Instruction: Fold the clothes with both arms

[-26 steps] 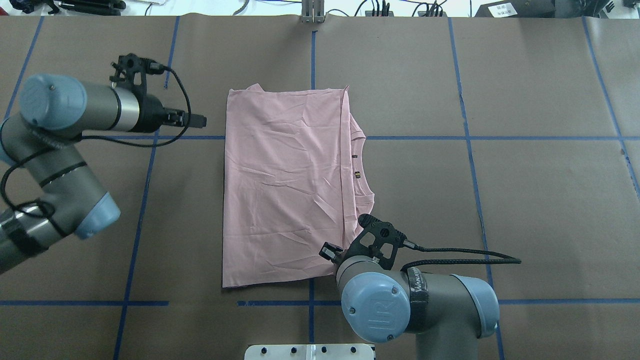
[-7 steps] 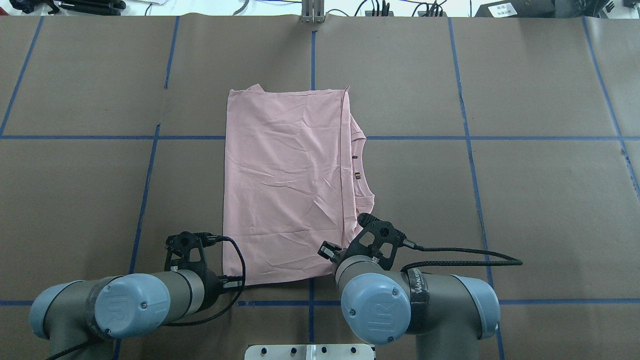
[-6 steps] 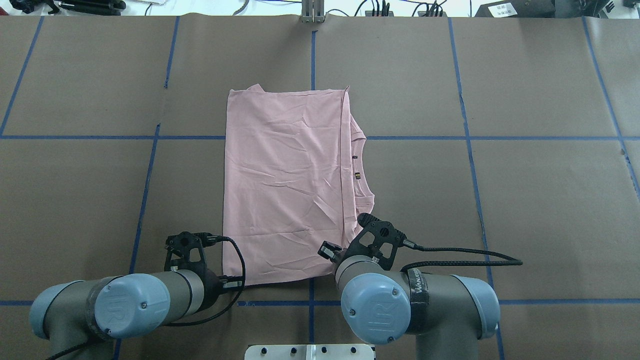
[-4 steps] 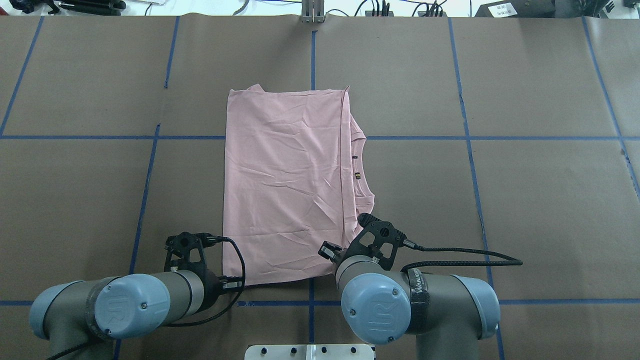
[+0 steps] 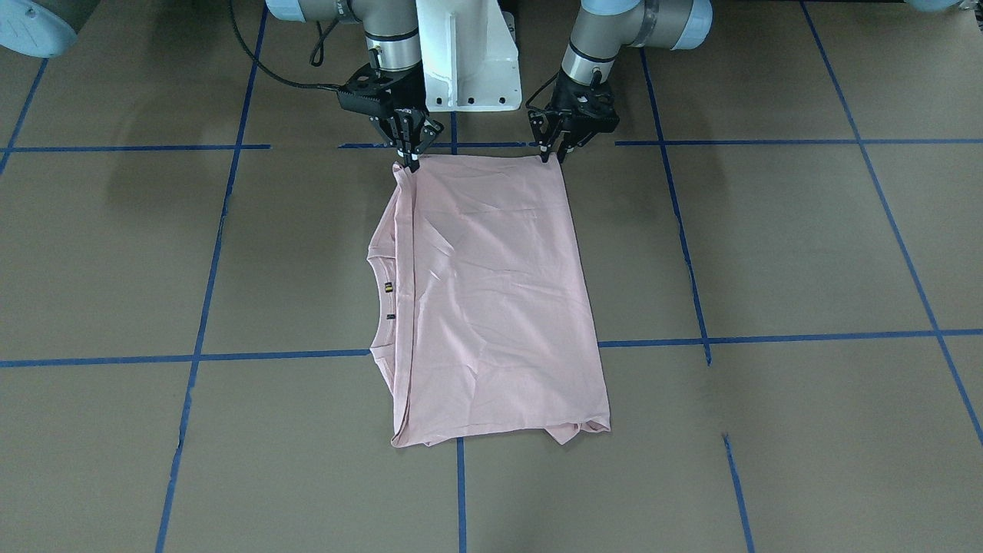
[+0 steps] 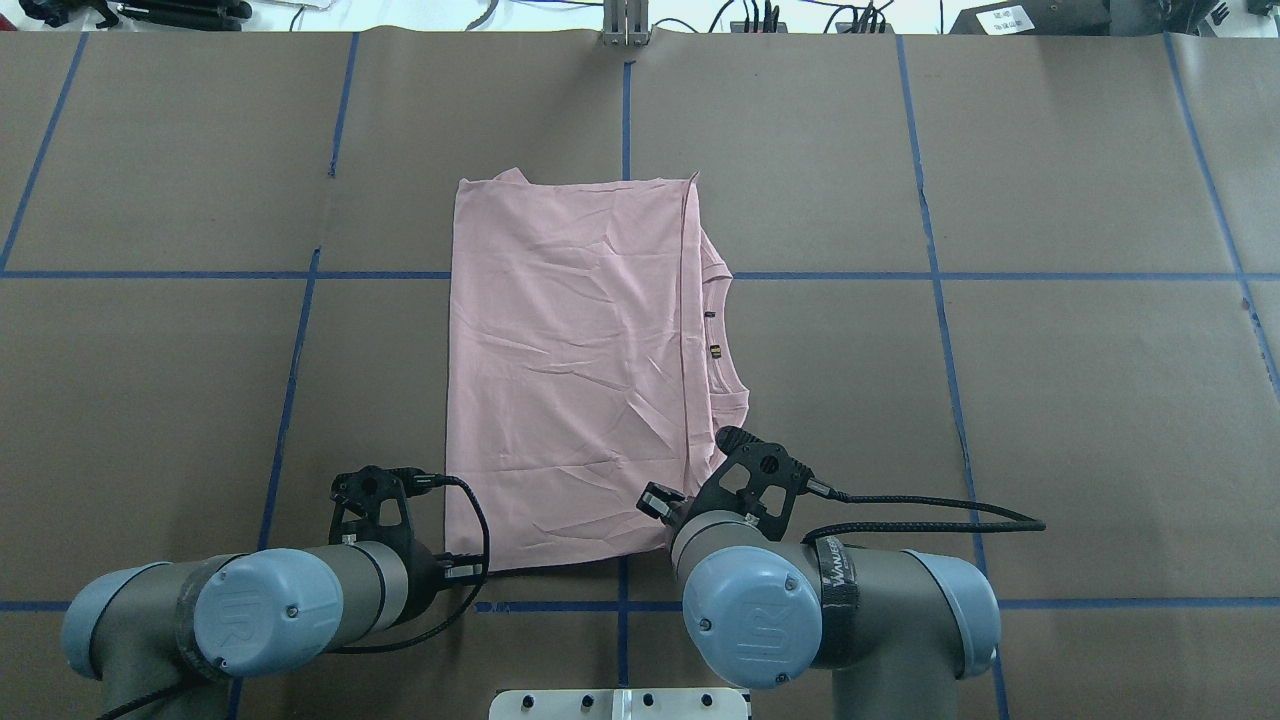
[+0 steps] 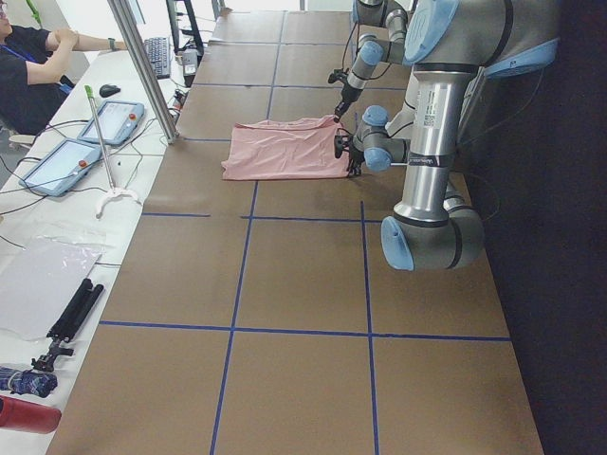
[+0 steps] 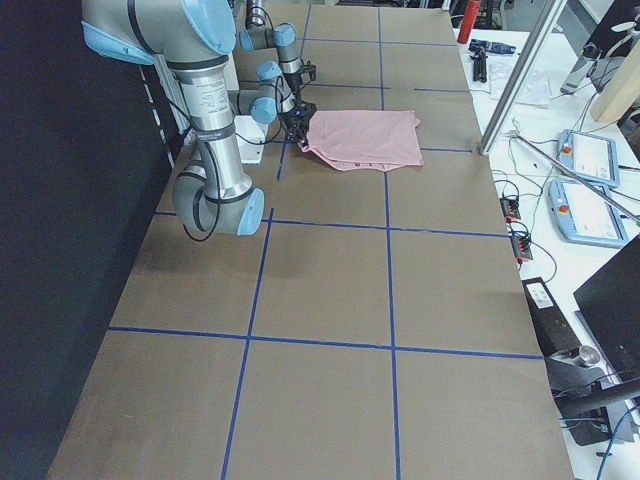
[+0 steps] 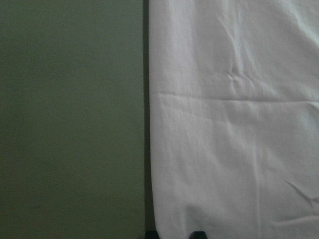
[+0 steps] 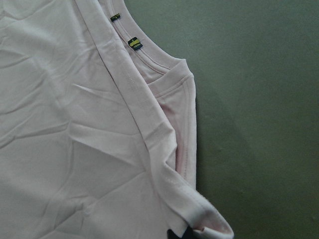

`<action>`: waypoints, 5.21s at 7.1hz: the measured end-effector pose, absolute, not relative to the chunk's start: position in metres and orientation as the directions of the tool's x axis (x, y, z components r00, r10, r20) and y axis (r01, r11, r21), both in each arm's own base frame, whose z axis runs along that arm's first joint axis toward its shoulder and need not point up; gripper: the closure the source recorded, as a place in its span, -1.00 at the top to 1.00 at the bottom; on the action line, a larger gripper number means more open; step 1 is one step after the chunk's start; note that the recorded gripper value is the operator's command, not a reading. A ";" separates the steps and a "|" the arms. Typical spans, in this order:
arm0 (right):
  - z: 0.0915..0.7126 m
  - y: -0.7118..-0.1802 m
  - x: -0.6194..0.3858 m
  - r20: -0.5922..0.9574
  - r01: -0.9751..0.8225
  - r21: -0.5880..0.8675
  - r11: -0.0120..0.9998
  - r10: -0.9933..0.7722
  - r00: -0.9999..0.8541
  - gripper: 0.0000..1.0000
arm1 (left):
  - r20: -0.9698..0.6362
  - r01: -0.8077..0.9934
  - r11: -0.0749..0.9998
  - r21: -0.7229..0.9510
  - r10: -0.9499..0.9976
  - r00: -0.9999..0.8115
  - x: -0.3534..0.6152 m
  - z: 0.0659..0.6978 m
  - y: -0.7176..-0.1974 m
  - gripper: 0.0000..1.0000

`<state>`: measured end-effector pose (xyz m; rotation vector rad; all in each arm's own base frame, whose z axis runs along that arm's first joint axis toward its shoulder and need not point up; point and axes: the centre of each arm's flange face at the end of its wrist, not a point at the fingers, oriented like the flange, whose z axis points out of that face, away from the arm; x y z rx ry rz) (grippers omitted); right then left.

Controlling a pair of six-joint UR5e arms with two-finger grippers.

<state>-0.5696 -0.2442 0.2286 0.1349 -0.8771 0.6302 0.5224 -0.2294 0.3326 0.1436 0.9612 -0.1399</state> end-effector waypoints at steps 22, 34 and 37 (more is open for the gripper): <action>0.151 -0.390 -0.545 0.740 -0.641 -0.050 0.766 0.460 0.491 -1.00 | -0.750 0.149 0.955 0.258 0.101 0.653 0.432 0.225 -0.384 -1.00; 0.176 -0.612 -0.549 0.704 -0.475 -0.005 0.880 0.341 0.624 1.00 | -0.699 0.111 0.881 0.460 0.282 0.657 0.402 0.295 -0.523 1.00; 0.229 -0.608 -0.445 0.668 -0.318 0.067 0.946 0.194 0.718 1.00 | -0.639 0.035 0.850 0.525 0.367 0.677 0.346 0.316 -0.527 1.00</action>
